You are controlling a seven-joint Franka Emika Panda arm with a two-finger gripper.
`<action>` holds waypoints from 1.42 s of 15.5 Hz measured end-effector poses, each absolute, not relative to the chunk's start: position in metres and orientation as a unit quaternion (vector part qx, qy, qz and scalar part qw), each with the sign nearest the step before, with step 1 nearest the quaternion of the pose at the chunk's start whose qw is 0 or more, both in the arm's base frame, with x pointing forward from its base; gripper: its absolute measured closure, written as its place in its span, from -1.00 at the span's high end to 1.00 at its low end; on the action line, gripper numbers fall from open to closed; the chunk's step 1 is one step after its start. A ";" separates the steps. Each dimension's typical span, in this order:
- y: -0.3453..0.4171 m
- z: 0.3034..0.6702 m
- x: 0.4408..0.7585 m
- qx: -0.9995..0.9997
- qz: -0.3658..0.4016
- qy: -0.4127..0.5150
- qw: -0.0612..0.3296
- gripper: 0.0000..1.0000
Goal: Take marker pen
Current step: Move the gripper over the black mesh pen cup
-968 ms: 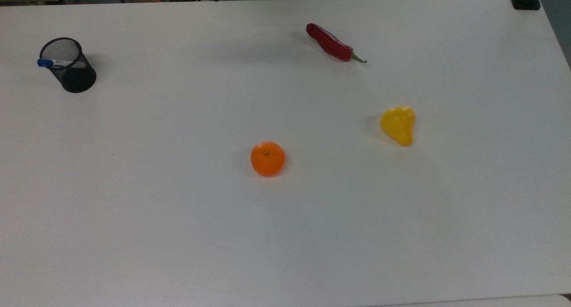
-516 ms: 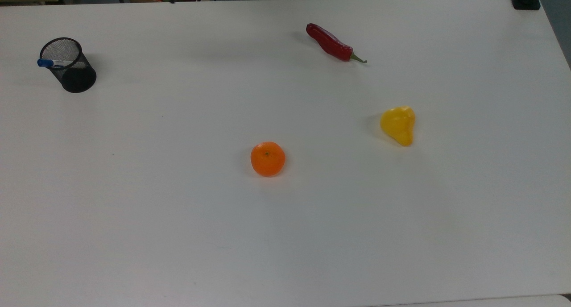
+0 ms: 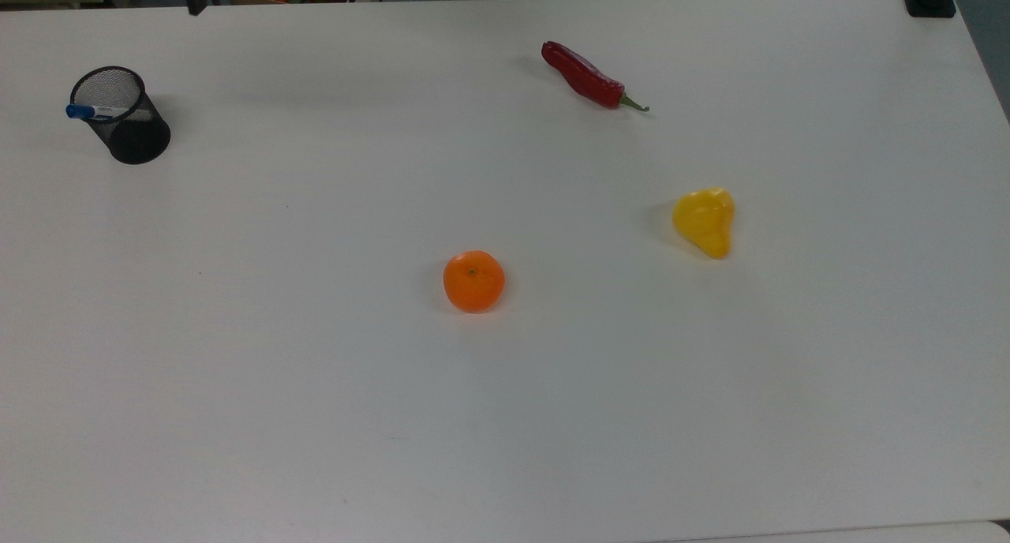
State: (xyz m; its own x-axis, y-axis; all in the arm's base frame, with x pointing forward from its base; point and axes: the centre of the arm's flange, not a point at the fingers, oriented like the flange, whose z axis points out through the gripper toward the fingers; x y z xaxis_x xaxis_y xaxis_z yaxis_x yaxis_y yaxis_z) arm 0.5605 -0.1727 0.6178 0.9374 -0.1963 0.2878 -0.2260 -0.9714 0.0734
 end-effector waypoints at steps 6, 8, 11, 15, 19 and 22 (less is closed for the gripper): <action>-0.229 0.584 0.562 0.976 0.145 -0.148 0.070 1.00; -0.244 0.567 0.562 0.974 0.144 -0.153 0.082 0.99; -0.260 0.538 0.564 0.973 0.142 -0.156 0.096 0.86; -0.276 0.510 0.561 0.971 0.142 -0.163 0.104 0.52; -0.287 0.486 0.556 0.974 0.120 -0.153 0.113 0.39; -0.296 0.473 0.554 0.976 0.109 -0.148 0.115 0.20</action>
